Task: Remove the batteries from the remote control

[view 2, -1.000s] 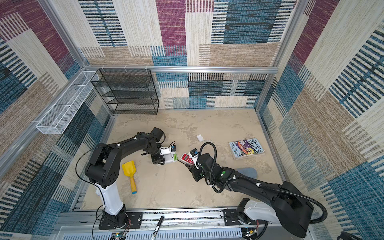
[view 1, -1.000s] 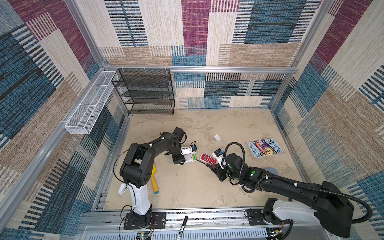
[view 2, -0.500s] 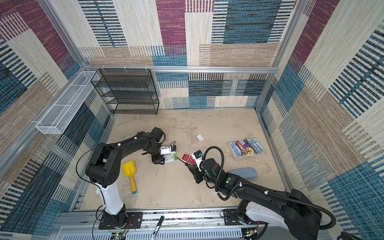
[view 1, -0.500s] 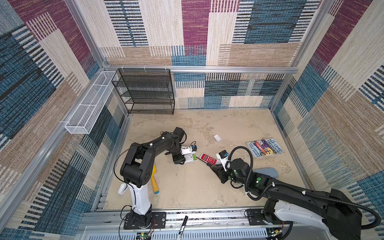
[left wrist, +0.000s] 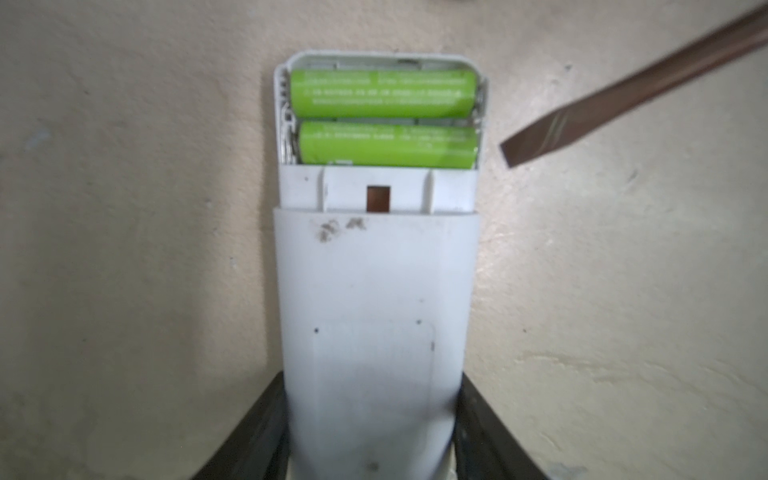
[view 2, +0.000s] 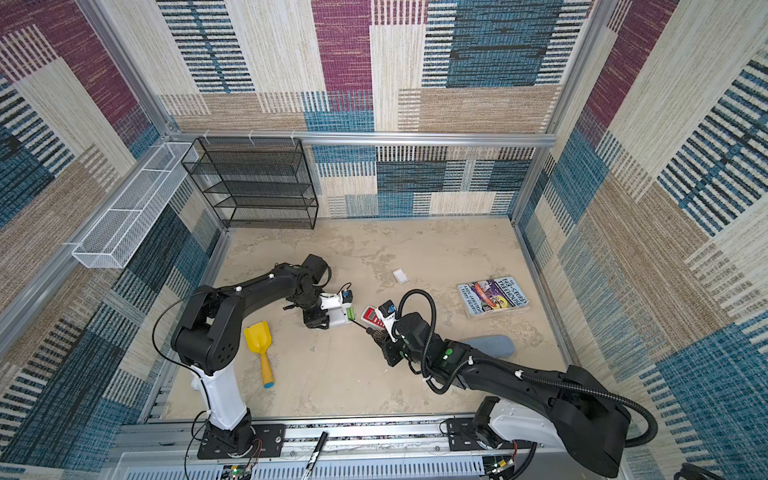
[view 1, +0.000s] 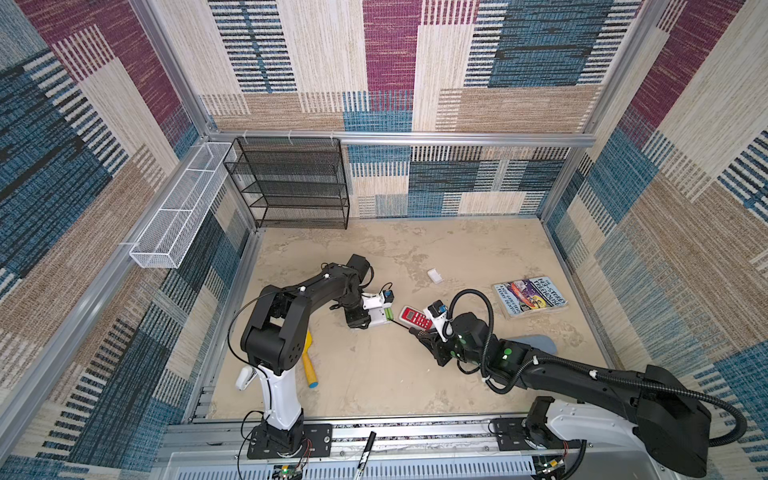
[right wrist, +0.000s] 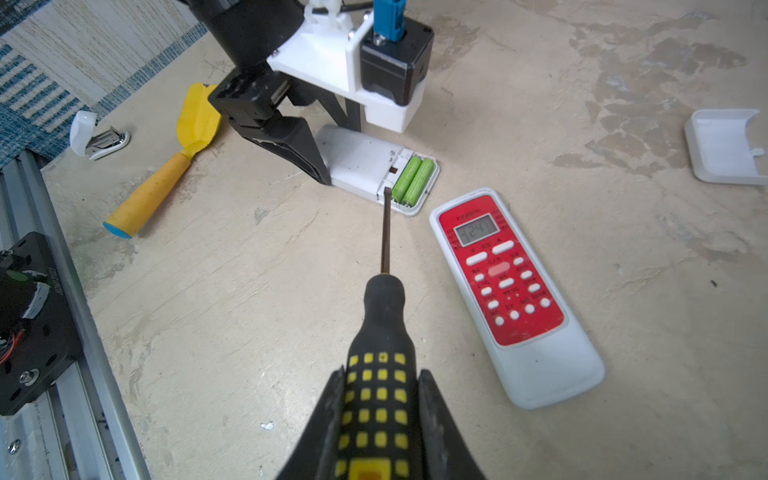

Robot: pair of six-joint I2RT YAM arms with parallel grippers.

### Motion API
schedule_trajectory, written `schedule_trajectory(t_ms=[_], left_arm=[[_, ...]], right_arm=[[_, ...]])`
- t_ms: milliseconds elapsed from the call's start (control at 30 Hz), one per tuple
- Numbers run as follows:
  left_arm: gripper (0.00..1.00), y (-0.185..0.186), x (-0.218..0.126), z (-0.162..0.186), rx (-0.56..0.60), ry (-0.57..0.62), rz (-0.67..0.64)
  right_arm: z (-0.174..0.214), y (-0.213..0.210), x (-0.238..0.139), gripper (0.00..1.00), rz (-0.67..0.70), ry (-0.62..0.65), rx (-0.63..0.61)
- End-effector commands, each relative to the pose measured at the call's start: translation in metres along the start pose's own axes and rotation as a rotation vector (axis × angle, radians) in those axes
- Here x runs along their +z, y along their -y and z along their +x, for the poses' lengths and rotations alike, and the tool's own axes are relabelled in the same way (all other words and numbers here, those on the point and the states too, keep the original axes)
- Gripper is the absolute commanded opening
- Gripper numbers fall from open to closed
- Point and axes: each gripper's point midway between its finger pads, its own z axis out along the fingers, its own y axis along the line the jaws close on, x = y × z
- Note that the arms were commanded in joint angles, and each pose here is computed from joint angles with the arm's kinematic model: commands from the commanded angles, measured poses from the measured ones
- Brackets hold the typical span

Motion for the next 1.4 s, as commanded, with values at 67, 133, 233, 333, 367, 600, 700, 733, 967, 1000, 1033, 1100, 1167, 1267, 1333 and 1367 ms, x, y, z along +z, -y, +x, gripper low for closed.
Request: schedule_trajectory(t_ms=[67,133,233,333,367,600,700,733,967,1000,1033,1100,1167,1267,1333,1367], left_arm=[[0.52,0.014,0.009,0.018,-0.014,-0.078,0.061],[0.52,0.014,0.009,0.018,-0.012,-0.08,0.061],[0.52,0.014,0.01,0.018,-0.013,-0.081,0.062],[0.52,0.014,0.01,0.018,-0.011,-0.082,0.064],[0.52,0.014,0.01,0.018,-0.011,-0.081,0.063],[0.52,0.016,0.011,0.017,-0.013,-0.073,0.072],[0.52,0.017,0.012,0.018,-0.013,-0.073,0.078],[0.52,0.017,0.012,0.018,-0.013,-0.073,0.078],[0.52,0.02,0.012,0.018,-0.007,-0.068,0.086],[0.52,0.02,0.012,0.018,-0.008,-0.068,0.089],[0.52,0.021,0.013,0.018,-0.008,-0.068,0.091],[0.52,0.021,0.013,0.018,-0.007,-0.066,0.094],[0.52,0.021,0.013,0.018,-0.008,-0.067,0.096],[0.52,0.022,0.014,0.018,-0.008,-0.071,0.099],[0.52,0.021,0.015,0.019,-0.008,-0.074,0.098],[0.52,0.021,0.015,0.019,-0.008,-0.076,0.096]], right_arm=[[0.0,-0.003,0.003,0.0,-0.012,-0.008,-0.008],[0.001,-0.002,0.004,0.0,-0.007,-0.013,-0.007],[0.002,-0.001,0.005,0.0,-0.001,-0.018,-0.006],[0.003,0.0,0.007,0.0,0.004,-0.021,-0.008],[0.002,0.0,0.008,0.0,0.005,-0.023,-0.008],[0.005,0.002,0.013,0.0,0.014,-0.029,-0.004],[0.005,0.009,0.013,0.0,0.051,-0.014,0.019],[0.005,0.012,0.011,0.0,0.07,-0.004,0.028],[-0.003,0.025,0.002,0.0,0.131,0.096,0.055],[-0.004,0.025,0.002,0.0,0.13,0.104,0.058],[-0.004,0.025,0.002,0.0,0.129,0.11,0.057],[-0.003,0.024,0.004,0.0,0.122,0.114,0.056],[-0.003,0.022,0.005,0.0,0.107,0.12,0.054],[-0.004,0.018,0.005,0.0,0.087,0.125,0.051],[-0.004,0.017,0.005,0.0,0.08,0.118,0.038],[-0.003,0.016,0.004,0.0,0.077,0.109,0.029]])
